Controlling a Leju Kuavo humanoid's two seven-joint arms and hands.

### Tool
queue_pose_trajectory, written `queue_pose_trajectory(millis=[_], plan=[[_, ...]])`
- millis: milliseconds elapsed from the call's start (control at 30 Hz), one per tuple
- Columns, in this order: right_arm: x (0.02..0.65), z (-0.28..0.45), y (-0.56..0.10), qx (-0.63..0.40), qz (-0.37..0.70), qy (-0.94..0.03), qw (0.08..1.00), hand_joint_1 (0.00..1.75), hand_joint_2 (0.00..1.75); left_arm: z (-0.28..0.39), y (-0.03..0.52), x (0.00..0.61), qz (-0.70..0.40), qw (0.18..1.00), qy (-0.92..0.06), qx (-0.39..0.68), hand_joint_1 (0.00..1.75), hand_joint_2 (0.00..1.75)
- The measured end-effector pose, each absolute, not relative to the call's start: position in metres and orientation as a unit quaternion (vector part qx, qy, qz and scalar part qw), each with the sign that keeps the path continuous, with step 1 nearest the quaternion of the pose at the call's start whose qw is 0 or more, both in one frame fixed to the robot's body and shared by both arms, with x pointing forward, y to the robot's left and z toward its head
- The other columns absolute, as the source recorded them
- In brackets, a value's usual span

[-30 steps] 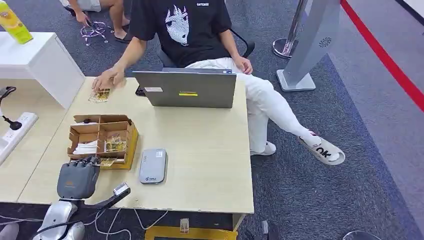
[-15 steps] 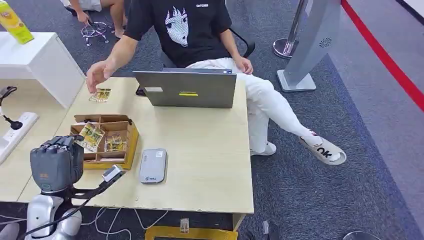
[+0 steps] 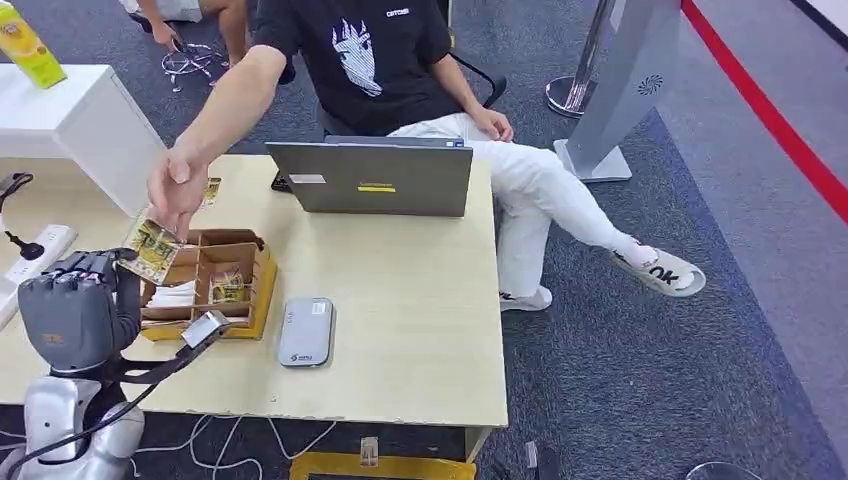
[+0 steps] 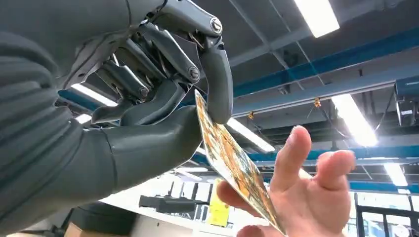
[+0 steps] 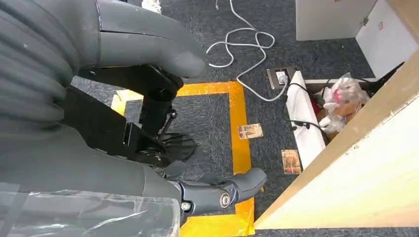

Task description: Pass the card to the sensor for recognition and then transmit it.

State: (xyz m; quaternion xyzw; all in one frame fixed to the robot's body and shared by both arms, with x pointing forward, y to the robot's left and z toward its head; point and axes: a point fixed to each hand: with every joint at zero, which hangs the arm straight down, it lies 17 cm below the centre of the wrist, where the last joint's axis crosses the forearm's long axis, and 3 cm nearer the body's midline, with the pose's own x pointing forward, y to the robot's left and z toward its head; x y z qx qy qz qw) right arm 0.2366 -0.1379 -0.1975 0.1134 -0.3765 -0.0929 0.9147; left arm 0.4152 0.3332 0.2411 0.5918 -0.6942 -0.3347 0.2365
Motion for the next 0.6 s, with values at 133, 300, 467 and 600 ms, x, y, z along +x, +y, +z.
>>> queue_pose_trajectory(millis=[133, 300, 467, 600], plan=[[0.2367, -0.1975, -0.1379, 0.113, -0.093, -0.377, 0.915, 0.0, 1.75, 0.2411, 0.3334, 0.4152, -0.335, 0.236, -0.694, 0.592, 1.75, 1.75], [0.2367, -0.1975, -0.1379, 0.113, -0.093, -0.377, 0.915, 0.0, 1.75, 0.2411, 0.3334, 0.4152, -0.335, 0.236, -0.694, 0.592, 1.75, 1.75], [0.2366, -0.1975, -0.1379, 0.113, -0.093, -0.377, 0.915, 0.0, 1.75, 0.2411, 0.3336, 0.4152, -0.335, 0.236, -0.694, 0.592, 1.75, 1.75], [0.2367, -0.1975, -0.1379, 0.113, -0.093, -0.377, 0.915, 0.0, 1.75, 0.2411, 0.3336, 0.4151, -0.335, 0.236, -0.694, 0.592, 1.75, 1.75]])
